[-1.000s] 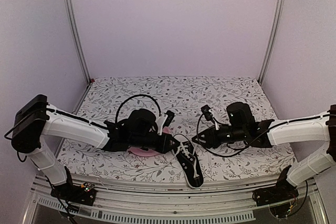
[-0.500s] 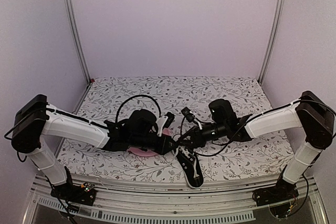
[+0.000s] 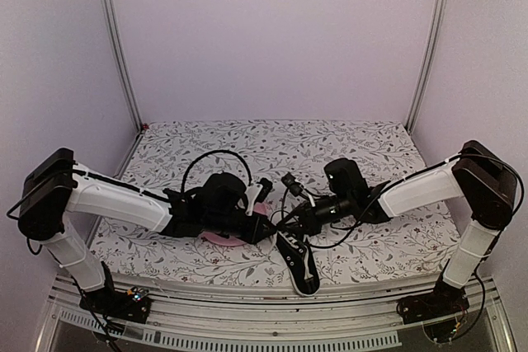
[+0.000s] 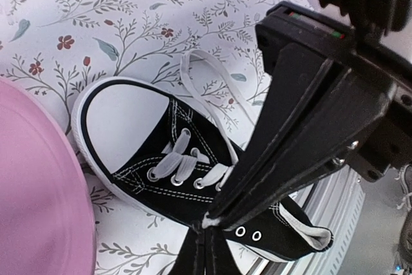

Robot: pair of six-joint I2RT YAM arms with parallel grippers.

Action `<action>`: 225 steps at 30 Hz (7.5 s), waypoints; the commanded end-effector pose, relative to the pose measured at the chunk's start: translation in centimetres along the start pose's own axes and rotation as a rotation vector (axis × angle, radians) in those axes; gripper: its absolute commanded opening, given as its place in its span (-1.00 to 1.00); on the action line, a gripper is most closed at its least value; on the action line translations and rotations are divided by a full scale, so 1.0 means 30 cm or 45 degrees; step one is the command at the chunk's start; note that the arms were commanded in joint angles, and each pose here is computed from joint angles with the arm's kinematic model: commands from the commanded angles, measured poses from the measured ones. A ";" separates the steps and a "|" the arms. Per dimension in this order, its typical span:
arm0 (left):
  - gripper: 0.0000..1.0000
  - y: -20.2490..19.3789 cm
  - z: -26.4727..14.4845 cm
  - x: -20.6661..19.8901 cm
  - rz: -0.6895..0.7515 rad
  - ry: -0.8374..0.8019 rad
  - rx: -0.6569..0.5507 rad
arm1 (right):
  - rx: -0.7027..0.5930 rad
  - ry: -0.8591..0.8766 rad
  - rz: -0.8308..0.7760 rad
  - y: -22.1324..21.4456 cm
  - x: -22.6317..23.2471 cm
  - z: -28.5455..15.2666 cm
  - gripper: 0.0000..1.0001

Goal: Tie the shoes

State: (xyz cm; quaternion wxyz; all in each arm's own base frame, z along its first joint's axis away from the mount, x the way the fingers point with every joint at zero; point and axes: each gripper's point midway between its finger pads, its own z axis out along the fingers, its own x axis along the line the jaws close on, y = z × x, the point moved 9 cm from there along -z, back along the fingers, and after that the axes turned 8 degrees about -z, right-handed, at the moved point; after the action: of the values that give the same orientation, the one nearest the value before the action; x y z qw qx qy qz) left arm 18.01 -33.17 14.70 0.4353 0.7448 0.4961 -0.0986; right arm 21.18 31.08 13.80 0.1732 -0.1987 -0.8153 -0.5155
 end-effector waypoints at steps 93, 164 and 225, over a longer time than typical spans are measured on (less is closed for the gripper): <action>-1.00 -0.126 0.008 0.075 0.153 0.352 -0.216 | -0.100 -0.300 -0.008 -0.027 0.112 -0.080 -0.90; 0.13 0.060 0.166 -0.096 0.019 -0.322 -0.311 | -0.315 -0.725 0.559 0.175 -0.017 -0.179 -0.96; -1.00 0.027 0.113 -0.005 0.025 -0.077 -0.197 | 0.050 -1.127 0.698 -0.175 -0.060 -0.223 -0.09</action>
State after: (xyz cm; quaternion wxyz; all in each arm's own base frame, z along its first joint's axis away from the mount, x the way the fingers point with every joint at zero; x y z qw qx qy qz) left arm 19.09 -36.00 11.98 0.4977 0.7121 0.4879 -0.0849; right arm 20.49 21.64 11.97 -0.0635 -0.6001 -0.7365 -0.3056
